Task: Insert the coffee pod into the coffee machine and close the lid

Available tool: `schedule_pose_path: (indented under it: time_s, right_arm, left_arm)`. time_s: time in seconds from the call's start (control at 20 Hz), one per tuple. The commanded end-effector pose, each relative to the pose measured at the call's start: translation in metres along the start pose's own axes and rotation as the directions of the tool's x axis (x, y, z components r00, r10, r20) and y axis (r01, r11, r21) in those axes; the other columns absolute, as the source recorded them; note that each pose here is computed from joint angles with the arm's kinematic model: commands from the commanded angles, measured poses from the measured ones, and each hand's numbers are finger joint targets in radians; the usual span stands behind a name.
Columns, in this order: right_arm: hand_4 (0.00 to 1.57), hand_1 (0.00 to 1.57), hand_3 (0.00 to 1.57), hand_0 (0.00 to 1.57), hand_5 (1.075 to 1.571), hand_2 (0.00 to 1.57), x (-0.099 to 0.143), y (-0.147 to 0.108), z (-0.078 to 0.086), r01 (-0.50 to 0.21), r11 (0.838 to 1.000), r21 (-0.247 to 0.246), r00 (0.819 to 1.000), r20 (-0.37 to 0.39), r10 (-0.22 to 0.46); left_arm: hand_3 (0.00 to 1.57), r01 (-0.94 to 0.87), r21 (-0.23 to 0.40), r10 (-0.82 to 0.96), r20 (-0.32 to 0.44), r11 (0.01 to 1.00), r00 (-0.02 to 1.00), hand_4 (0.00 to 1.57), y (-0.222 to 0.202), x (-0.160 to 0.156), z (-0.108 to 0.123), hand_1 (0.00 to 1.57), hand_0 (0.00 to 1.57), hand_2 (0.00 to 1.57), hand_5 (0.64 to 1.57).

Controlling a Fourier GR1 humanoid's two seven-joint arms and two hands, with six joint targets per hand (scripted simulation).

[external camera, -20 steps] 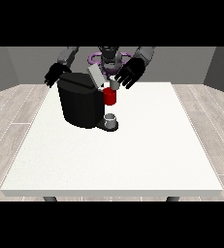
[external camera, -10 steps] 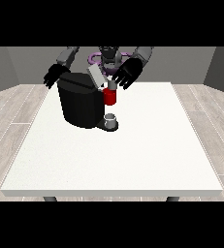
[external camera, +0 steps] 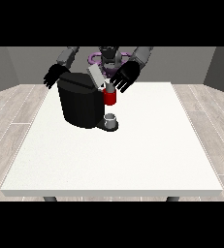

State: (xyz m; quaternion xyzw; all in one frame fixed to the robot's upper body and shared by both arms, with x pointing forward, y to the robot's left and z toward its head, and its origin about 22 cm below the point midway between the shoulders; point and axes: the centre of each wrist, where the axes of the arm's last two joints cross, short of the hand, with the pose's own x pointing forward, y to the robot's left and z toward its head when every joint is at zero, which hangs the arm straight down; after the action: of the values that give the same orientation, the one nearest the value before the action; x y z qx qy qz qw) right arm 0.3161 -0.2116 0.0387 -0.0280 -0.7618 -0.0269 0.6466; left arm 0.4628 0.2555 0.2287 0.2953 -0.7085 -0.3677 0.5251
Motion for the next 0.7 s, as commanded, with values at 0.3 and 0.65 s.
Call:
schedule_pose_path:
  time_s: [0.3,0.65]
  right_arm:
    - [0.44,0.0,0.0,0.0,1.571,0.0,0.0,-0.005,-0.004,-0.002,1.0,-0.016,1.0,0.002,0.002]
    - [0.37,0.0,0.0,0.0,1.571,0.0,-0.009,-0.005,0.009,0.013,1.0,-0.007,1.0,-0.003,-0.013]
  left_arm:
    - [1.2,0.018,-0.032,-0.018,-0.007,0.999,1.0,0.49,-0.011,-0.003,0.001,1.24,1.24,1.28,1.571]
    - [1.12,-0.001,-0.019,0.0,-0.014,1.0,1.0,0.46,0.013,-0.015,0.005,1.21,1.21,1.24,1.571]
